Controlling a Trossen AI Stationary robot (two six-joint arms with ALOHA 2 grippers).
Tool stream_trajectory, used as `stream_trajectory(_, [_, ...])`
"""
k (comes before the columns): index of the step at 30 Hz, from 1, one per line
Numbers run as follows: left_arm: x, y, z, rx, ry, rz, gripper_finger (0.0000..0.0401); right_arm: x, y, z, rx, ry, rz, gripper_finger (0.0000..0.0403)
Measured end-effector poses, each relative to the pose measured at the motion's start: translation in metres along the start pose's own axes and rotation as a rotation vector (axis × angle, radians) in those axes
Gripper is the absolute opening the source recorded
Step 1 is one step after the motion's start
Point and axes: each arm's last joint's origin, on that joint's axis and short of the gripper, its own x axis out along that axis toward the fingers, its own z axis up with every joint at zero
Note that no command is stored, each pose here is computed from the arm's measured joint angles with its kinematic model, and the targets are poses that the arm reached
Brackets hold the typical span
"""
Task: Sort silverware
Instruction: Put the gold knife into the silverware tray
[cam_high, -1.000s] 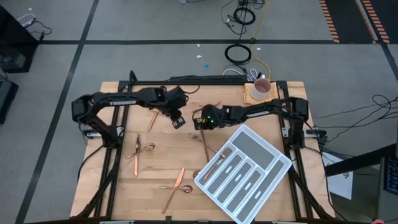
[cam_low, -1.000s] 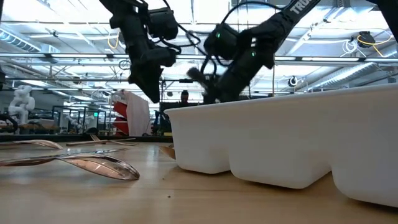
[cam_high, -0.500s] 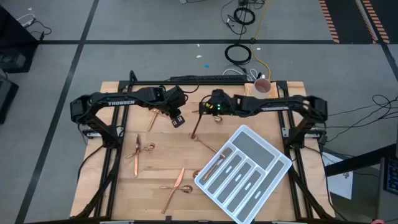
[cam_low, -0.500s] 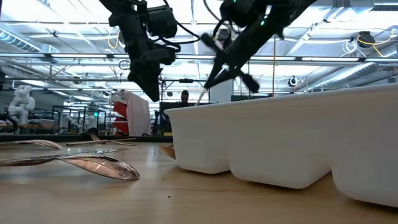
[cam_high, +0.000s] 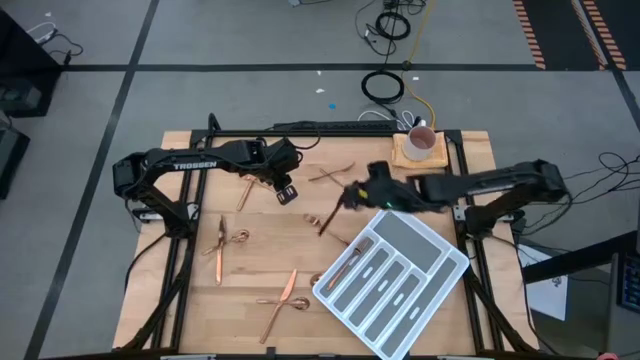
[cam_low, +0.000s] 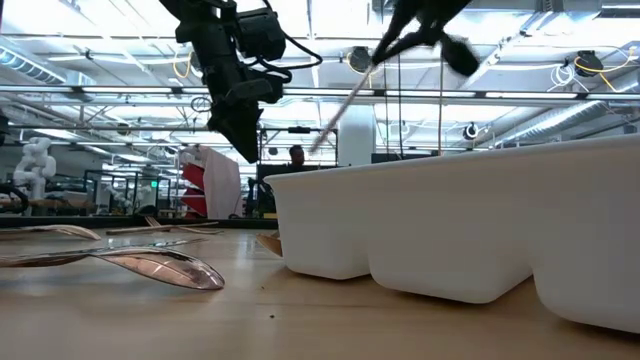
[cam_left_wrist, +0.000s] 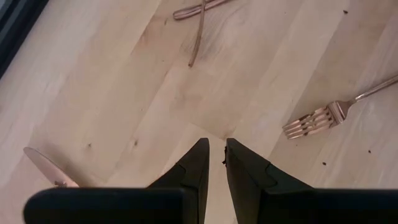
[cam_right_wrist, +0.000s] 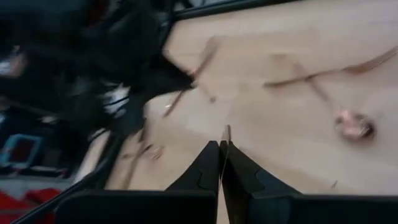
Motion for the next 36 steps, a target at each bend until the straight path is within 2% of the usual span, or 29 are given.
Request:
stream_trajectory(5, [0.0, 0.0, 0.0, 0.008, 0.003, 0.0, 0.0059, -0.047, 0.002, -0.033, 0.036, 0.026, 0.022, 0.0])
stream_trajectory(10, [0.0, 0.0, 0.0, 0.007, 0.004, 0.0, 0.0059, -0.084, -0.01, -0.075, 0.108, 0.082, -0.028, 0.0])
stream_trajectory(14, [0.0, 0.0, 0.0, 0.007, 0.005, 0.0, 0.0059, -0.105, -0.02, -0.101, 0.169, 0.062, -0.033, 0.0])
stream_trajectory(20, [0.0, 0.0, 0.0, 0.007, 0.003, 0.0, 0.0059, -0.106, -0.028, -0.13, 0.187, 0.05, -0.063, 0.0])
stream_trajectory(27, [0.0, 0.0, 0.0, 0.007, 0.002, 0.0, 0.0059, -0.104, -0.033, -0.165, 0.176, 0.106, -0.081, 0.0])
stream_trajectory(36, [0.0, 0.0, 0.0, -0.01, 0.0, -0.001, 0.0059, -0.102, -0.034, -0.169, 0.162, 0.098, -0.088, 0.0])
